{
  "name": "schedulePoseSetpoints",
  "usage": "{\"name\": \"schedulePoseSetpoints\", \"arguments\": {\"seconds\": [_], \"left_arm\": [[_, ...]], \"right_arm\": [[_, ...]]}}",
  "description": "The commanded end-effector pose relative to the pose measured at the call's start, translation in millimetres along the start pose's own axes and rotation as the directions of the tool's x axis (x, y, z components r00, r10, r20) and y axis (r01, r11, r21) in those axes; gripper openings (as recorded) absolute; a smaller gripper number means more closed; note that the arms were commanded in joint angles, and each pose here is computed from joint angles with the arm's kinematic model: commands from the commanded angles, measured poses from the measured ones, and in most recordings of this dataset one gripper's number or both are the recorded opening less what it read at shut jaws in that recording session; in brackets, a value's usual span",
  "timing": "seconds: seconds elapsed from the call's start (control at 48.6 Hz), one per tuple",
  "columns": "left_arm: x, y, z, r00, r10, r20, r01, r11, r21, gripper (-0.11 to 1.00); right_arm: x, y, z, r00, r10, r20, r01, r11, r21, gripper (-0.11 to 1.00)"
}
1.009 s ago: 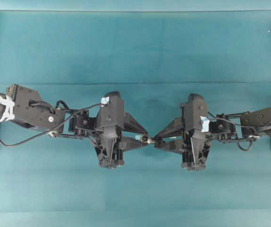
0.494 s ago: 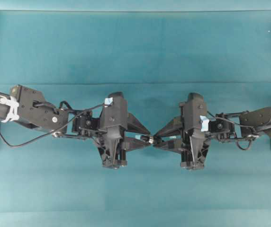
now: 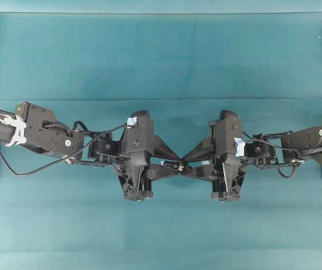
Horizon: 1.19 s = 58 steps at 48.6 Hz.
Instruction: Insert the washer onto the shaft with both hands.
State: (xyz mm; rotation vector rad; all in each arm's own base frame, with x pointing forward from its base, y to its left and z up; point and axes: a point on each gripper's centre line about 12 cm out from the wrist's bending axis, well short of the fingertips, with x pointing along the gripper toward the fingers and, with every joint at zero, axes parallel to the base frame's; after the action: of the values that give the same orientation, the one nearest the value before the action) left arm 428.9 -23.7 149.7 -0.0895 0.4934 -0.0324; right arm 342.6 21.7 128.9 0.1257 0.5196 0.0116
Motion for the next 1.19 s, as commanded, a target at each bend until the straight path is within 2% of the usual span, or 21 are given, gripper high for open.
{"name": "schedulePoseSetpoints", "arguments": {"seconds": [0.0, 0.741, 0.782, 0.885, 0.947, 1.174], "left_arm": [[0.6, -1.6, 8.4, 1.0, -0.004, 0.024, 0.004, 1.0, 0.002, 0.36], [1.6, 3.4, 12.2, 0.999, 0.006, 0.033, -0.006, 1.0, -0.005, 0.36], [1.7, 3.9, 13.7, 0.999, 0.007, 0.038, -0.006, 1.0, -0.006, 0.4], [1.9, 3.9, 14.1, 0.999, 0.007, 0.038, -0.007, 1.0, -0.004, 0.72], [2.0, 3.8, 14.7, 0.999, 0.007, 0.039, -0.006, 1.0, -0.004, 0.82], [1.1, 3.8, 15.2, 0.999, 0.006, 0.041, -0.006, 1.0, -0.004, 0.79]], "right_arm": [[0.4, 1.4, 9.0, 1.0, 0.005, 0.029, -0.005, 1.0, 0.0, 0.0], [0.4, 1.2, 5.5, 1.0, 0.003, 0.0, -0.003, 1.0, -0.005, 0.0], [0.2, 1.4, 5.4, 1.0, 0.005, -0.004, -0.005, 1.0, -0.01, 0.0], [0.4, 1.6, 3.6, 1.0, 0.006, -0.016, -0.007, 1.0, -0.018, 0.0], [0.4, 1.6, 3.1, 1.0, 0.006, -0.021, -0.007, 1.0, -0.02, 0.0], [0.4, 1.7, 3.1, 1.0, 0.007, -0.021, -0.007, 1.0, -0.022, 0.0]]}}
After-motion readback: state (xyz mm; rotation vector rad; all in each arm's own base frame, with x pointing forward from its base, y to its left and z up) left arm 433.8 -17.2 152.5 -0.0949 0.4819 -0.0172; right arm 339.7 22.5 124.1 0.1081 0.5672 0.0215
